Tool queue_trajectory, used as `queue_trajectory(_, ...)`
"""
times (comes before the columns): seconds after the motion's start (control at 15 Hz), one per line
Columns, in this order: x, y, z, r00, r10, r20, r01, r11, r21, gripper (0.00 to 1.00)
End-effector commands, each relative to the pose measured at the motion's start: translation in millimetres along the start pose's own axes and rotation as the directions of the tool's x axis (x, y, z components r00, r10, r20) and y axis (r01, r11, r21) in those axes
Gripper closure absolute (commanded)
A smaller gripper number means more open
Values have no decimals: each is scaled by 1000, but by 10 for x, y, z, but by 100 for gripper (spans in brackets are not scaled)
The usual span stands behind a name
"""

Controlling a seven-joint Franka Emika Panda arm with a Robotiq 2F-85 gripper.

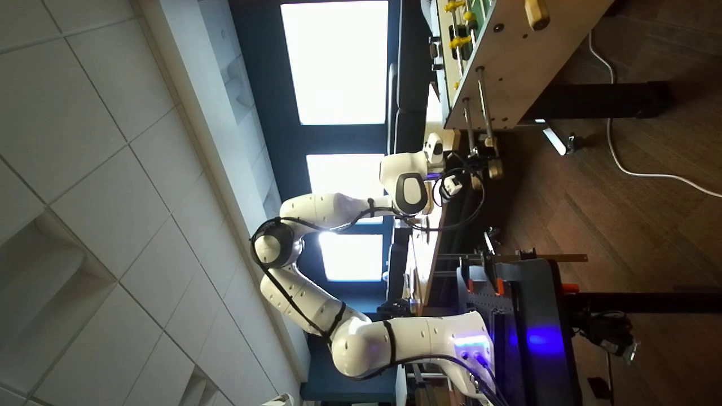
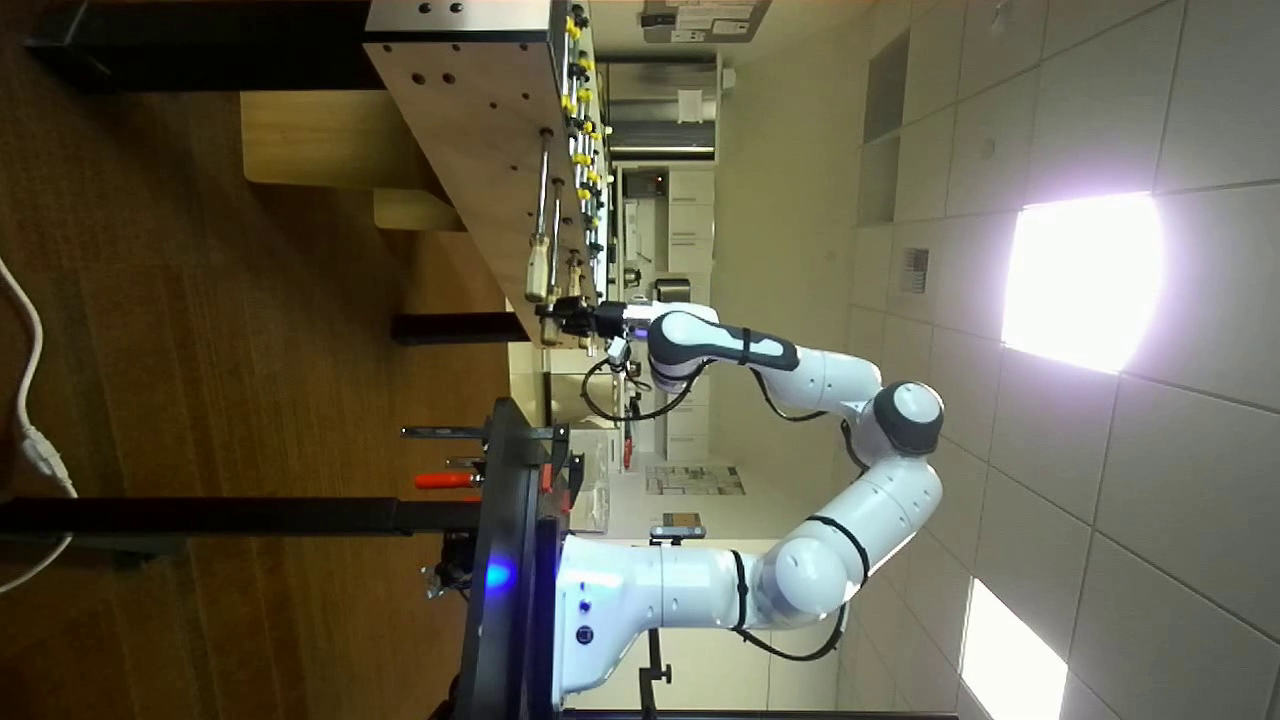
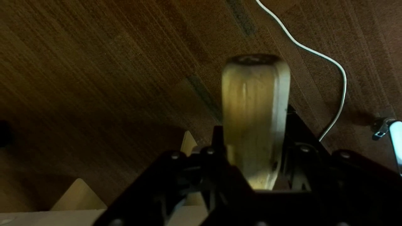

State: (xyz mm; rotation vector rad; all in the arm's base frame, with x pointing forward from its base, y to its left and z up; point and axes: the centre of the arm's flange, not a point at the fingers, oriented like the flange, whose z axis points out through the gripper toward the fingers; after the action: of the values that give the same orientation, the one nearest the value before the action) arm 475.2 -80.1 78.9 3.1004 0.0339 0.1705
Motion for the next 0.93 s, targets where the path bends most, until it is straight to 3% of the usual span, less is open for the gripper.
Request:
queue_trajectory(0.0, -532, -370, -469, 999, 37, 19, -38, 999, 36, 86)
queue_trajectory(0.87, -1149, -417, -600, 999, 39, 33, -40, 999, 29, 86)
